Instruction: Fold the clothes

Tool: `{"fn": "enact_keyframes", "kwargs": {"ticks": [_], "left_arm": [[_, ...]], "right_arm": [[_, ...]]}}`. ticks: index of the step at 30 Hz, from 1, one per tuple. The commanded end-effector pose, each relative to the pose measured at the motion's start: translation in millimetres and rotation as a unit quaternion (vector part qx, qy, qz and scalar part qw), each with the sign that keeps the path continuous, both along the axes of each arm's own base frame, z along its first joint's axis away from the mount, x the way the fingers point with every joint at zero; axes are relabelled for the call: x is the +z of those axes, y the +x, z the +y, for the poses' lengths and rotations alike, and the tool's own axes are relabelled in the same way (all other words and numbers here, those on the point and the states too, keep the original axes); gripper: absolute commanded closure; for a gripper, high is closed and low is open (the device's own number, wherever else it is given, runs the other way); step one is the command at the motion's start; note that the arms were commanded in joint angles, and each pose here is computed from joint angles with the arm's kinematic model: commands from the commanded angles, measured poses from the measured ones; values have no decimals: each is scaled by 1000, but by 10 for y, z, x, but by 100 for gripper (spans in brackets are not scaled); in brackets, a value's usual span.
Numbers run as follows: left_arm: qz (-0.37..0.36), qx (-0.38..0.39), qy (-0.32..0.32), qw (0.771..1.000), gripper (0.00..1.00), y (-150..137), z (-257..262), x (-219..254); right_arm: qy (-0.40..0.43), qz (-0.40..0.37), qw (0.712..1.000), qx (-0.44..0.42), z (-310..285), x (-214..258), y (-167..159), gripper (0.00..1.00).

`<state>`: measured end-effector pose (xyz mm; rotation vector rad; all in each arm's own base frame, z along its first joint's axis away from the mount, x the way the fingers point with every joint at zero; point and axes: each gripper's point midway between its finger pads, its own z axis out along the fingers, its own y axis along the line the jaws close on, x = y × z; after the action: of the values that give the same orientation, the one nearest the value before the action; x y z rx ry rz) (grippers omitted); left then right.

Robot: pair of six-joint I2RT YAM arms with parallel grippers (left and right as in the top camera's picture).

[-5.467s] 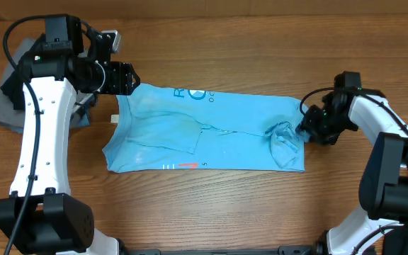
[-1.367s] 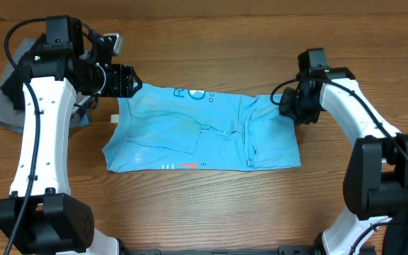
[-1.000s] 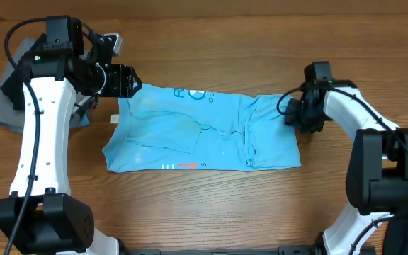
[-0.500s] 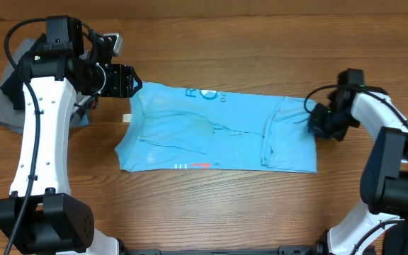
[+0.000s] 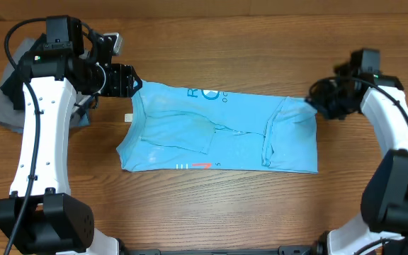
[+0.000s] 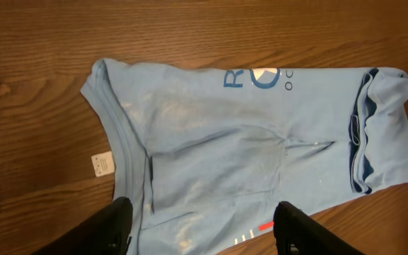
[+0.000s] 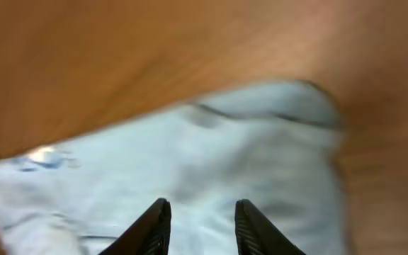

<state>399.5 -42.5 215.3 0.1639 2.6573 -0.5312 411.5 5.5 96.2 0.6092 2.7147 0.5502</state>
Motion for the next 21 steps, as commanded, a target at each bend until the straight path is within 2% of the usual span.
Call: {"fn": "enact_keyframes", "kwargs": {"ticks": [1, 5, 8, 9, 16, 21], "left_arm": [[-33, -9, -1, 999, 33, 16, -5, 204], [-32, -9, -1, 999, 33, 14, -4, 201], [-29, -9, -1, 1000, 33, 4, -6, 197], [-28, -9, -1, 1000, 33, -2, -6, 194], [-25, -9, -1, 1000, 33, -12, -7, 189], [-25, -9, -1, 1000, 33, -15, -7, 188]], "right_arm": [[-11, -11, 1000, 5, 307, 12, 110, 67], [-82, -15, 996, 8, 416, -179, 220, 61], [-144, -2, 989, -31, 298, -347, 250, 58], [-151, -1, 988, -36, 273, -385, 266, 54], [-149, -9, 988, -39, 284, -625, 430, 53], [-149, 5, 988, -36, 294, -800, 421, 52]]}}
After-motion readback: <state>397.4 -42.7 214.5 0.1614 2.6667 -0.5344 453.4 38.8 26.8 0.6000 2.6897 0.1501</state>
